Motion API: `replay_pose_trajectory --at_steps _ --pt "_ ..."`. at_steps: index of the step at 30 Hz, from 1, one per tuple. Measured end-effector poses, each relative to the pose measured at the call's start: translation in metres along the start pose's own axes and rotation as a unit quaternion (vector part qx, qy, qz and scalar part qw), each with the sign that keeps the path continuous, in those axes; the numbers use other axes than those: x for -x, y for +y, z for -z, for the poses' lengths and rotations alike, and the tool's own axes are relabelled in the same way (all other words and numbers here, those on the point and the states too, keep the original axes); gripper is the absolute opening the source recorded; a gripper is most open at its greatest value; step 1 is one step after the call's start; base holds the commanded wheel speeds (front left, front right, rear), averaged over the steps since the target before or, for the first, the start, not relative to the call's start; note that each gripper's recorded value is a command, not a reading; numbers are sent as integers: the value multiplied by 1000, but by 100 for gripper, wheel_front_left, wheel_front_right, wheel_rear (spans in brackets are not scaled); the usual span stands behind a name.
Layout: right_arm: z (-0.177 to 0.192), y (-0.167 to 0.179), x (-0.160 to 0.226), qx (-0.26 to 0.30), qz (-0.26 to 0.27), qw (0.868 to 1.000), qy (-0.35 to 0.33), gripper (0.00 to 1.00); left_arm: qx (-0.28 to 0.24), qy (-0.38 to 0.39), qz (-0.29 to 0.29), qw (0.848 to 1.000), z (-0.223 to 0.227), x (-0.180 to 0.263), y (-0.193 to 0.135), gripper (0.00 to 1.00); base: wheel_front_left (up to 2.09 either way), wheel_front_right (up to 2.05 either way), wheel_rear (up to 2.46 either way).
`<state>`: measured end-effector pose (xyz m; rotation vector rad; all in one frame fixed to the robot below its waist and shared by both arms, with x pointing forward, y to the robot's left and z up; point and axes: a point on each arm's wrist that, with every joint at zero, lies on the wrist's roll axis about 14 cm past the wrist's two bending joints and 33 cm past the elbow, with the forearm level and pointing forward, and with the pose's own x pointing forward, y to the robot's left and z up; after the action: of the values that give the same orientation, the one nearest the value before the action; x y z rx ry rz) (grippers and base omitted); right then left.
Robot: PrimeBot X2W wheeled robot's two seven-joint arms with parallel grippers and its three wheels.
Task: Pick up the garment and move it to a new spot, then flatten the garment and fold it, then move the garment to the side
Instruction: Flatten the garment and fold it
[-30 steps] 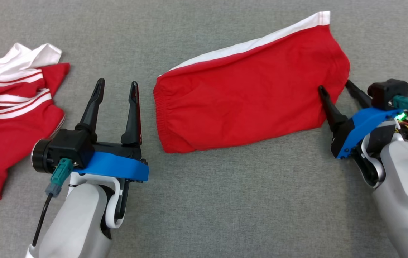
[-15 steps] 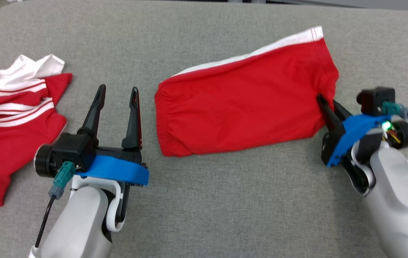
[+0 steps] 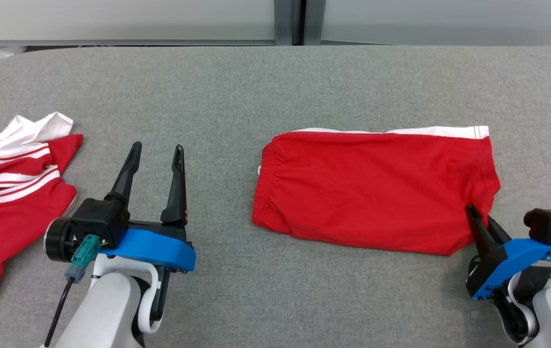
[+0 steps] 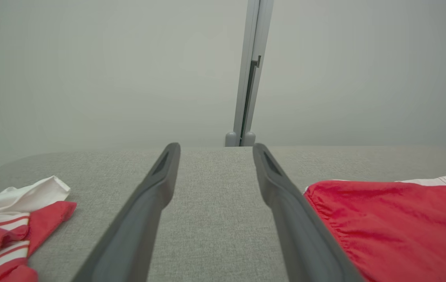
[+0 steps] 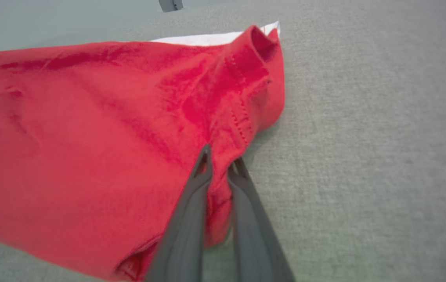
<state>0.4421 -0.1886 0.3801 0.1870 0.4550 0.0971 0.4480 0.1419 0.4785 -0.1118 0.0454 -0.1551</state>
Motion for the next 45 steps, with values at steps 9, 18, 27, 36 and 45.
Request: replay_pose_trajectory --at_steps 9,18,27,36,45 --pt "-18 5 1 26 -6 1000 -15 0 2 0 5 1000 -3 1 -4 100 0 0 0" --pt "-74 147 -6 91 -179 977 -79 0 1 -6 2 1000 -9 6 -3 100 0 0 0" --pt "-16 224 9 101 -290 952 4 2 5 -5 -15 1000 -7 10 7 100 0 0 0" --pt "-42 235 22 78 -315 942 -82 100 8 -4 -18 1000 -4 11 6 100 0 0 0" --pt "-111 136 28 58 -176 958 -217 100 -4 -2 -13 1000 -4 11 4 100 0 0 0"
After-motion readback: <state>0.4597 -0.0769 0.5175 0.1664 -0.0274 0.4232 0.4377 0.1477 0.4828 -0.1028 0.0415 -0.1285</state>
